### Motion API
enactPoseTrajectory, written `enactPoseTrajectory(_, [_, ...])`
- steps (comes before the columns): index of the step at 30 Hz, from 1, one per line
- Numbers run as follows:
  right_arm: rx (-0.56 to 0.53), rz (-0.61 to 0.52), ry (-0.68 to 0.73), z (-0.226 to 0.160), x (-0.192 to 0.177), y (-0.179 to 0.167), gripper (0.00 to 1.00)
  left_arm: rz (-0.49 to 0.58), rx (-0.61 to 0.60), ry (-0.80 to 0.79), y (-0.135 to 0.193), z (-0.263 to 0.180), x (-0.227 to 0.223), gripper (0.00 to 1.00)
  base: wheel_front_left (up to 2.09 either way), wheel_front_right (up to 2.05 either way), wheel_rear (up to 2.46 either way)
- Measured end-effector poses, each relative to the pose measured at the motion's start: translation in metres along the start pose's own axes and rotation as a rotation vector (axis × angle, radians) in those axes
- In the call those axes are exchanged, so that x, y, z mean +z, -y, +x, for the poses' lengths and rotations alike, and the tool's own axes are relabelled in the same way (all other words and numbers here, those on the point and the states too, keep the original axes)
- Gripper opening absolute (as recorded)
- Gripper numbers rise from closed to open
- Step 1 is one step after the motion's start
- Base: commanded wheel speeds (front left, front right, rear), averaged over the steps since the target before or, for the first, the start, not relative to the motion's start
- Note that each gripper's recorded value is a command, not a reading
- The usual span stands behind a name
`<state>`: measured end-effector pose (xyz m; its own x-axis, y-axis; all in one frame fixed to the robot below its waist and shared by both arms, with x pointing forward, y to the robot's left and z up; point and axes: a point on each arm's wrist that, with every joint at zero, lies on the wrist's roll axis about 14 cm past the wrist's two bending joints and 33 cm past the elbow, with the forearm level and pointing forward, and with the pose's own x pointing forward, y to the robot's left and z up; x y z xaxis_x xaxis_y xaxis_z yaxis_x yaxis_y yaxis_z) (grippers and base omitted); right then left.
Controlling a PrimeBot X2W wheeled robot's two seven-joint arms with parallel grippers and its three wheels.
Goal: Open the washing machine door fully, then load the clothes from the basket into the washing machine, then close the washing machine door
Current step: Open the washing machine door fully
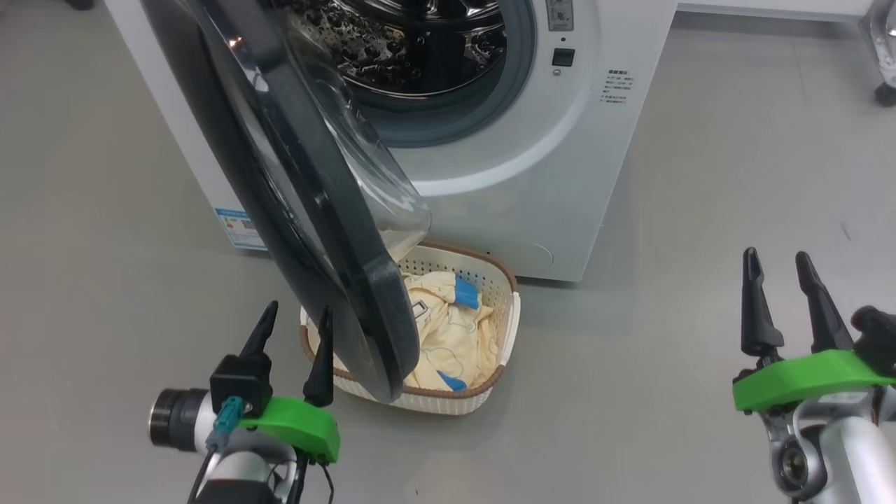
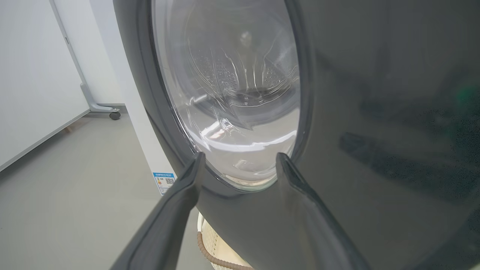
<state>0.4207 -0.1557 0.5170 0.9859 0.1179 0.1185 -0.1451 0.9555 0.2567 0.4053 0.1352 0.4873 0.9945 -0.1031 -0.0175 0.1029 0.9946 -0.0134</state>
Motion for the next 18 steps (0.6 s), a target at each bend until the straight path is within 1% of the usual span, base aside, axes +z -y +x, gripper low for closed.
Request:
enactPoseTrajectory(5, [-0.038,-0.024,0.001,-0.022,0.001,0.007,1.00,0.000,-0.003,0.011,0.001,-0.002,0.004,1.00,0.00,0.00,0.00])
enactPoseTrajectory(10, [-0.059,-0.086,-0.057,-0.049,-0.010,0.013,1.00,-0.002,-0.006,-0.001,0.003,-0.010,-0.001,1.00,0.00,0.00,0.00])
enactPoseTrajectory(18, [-0.074,-0.135,-0.110,-0.068,-0.018,0.018,1.00,-0.001,-0.012,0.001,0.005,-0.011,0.000,1.00,0.00,0.00,0.00])
